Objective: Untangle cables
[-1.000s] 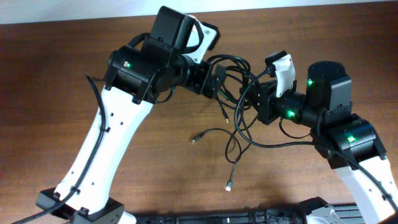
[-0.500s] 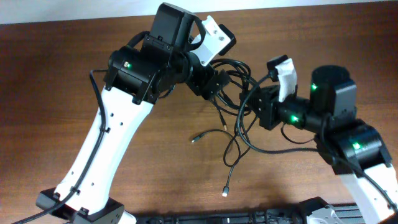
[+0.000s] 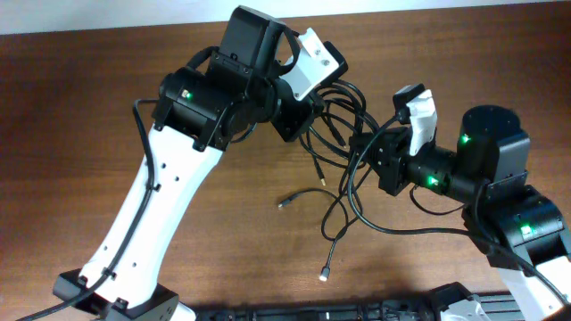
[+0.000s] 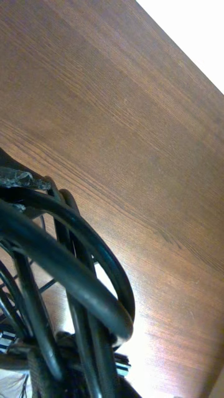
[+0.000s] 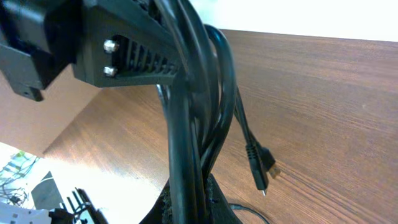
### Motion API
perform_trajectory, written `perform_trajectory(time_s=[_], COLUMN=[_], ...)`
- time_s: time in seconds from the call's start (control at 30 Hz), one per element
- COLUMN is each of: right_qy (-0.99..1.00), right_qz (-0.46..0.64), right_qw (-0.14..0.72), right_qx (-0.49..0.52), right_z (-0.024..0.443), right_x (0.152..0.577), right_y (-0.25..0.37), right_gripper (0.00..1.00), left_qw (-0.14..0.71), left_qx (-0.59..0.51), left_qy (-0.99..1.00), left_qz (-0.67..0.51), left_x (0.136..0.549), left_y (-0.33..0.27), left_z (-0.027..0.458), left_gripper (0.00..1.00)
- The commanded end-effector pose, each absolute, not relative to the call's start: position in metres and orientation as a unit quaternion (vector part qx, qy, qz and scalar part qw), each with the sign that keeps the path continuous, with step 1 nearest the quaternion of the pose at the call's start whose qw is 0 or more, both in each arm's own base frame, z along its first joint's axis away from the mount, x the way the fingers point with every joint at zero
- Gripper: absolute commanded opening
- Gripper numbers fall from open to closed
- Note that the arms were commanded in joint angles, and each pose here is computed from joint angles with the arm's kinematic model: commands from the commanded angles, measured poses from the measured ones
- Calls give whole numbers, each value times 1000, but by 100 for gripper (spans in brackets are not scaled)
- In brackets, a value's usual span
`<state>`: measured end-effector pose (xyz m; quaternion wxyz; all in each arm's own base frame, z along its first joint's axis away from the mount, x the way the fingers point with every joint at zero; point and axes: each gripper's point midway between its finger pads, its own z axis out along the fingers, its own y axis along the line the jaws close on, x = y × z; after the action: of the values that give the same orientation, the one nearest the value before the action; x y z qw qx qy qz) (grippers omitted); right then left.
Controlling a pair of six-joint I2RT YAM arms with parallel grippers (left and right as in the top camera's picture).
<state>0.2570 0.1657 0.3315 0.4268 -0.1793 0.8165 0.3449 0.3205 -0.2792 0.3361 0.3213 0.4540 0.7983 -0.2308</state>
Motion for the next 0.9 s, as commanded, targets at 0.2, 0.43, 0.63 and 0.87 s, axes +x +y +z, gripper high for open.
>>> perform_trajectory(time_s=[0.2, 0.43, 0.63, 0.87], right_qy=[825, 774, 726, 705], right_qz=[275, 205, 134, 83], right_qw=[449, 506, 529, 535], right_qx=[-204, -321, -419, -457], right_z=[325, 338, 338, 336], right_x=[259, 251, 251, 255], right_y=[151, 148, 147, 142], right_gripper=[66, 73, 85, 89], left_qw=[343, 325, 309, 298], left_qx=[355, 367, 393, 425], left_qy=[853, 848, 824, 804], left_qz=[-170, -202, -267, -290], left_x=[344, 332, 314, 300], left_y=[-250, -258, -275, -285], left_z=[343, 342, 349, 350], left_gripper=[0, 0, 0, 0])
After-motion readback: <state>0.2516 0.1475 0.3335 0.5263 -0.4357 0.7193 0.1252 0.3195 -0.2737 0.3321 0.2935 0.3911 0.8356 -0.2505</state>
